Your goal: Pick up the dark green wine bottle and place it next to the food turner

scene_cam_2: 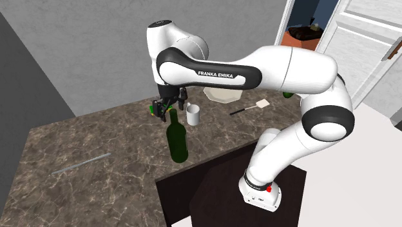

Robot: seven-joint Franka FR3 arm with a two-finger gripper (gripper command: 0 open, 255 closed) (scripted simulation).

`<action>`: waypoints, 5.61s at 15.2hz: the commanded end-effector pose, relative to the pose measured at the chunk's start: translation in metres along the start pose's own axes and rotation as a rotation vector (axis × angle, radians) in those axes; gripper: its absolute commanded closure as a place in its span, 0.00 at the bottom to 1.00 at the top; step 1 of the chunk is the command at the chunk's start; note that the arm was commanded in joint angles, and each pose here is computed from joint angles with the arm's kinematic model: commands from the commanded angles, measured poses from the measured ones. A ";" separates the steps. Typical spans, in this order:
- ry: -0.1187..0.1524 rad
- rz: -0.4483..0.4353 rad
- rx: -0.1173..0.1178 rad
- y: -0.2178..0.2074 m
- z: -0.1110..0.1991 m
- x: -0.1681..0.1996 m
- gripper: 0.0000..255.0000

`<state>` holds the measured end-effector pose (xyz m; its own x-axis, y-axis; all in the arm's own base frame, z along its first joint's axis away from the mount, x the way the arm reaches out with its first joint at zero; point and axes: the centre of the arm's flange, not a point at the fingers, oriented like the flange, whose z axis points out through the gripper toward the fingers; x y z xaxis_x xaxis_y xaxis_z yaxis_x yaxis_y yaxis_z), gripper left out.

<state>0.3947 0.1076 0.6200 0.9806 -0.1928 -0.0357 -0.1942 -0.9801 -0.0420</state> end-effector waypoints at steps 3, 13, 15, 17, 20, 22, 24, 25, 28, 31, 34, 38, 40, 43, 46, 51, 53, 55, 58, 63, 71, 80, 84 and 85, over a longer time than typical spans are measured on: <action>0.000 0.000 0.000 0.000 0.000 0.000 0.00; 0.000 0.000 0.000 0.000 0.000 0.000 1.00; 0.000 0.000 0.000 0.000 -0.005 0.000 1.00; 0.000 0.000 0.000 -0.001 -0.016 -0.001 1.00; 0.000 0.000 0.000 -0.001 -0.031 -0.001 1.00; 0.000 0.000 0.000 -0.002 -0.042 -0.001 1.00; 0.000 0.000 0.000 -0.002 -0.053 -0.002 1.00; 0.000 0.000 0.000 -0.002 -0.058 -0.002 1.00; 0.000 0.000 0.000 -0.003 -0.074 -0.003 1.00; 0.000 0.000 0.000 0.009 -0.083 -0.008 1.00; 0.000 0.000 0.000 0.045 -0.084 -0.024 1.00; 0.000 0.000 0.000 0.094 -0.085 -0.045 1.00; 0.000 0.000 0.000 0.118 -0.086 -0.055 1.00; 0.000 0.000 0.000 0.154 -0.087 -0.071 1.00; 0.000 0.000 0.000 0.191 -0.088 -0.086 1.00; 0.000 0.000 0.000 0.251 -0.090 -0.112 1.00; 0.000 0.000 0.000 0.275 -0.091 -0.123 1.00; 0.000 0.000 0.000 0.300 -0.091 -0.133 1.00; 0.000 0.000 0.000 0.336 -0.093 -0.149 1.00; 0.000 0.000 0.000 0.397 -0.094 -0.175 1.00; 0.000 0.000 0.000 0.494 -0.097 -0.216 1.00; 0.000 0.000 0.000 0.522 -0.061 -0.227 1.00; 0.000 0.000 0.000 0.523 -0.040 -0.226 1.00; 0.000 0.000 0.000 0.523 -0.035 -0.226 1.00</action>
<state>0.0727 -0.3633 0.6460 0.9805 -0.1929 -0.0361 -0.1944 -0.9800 -0.0425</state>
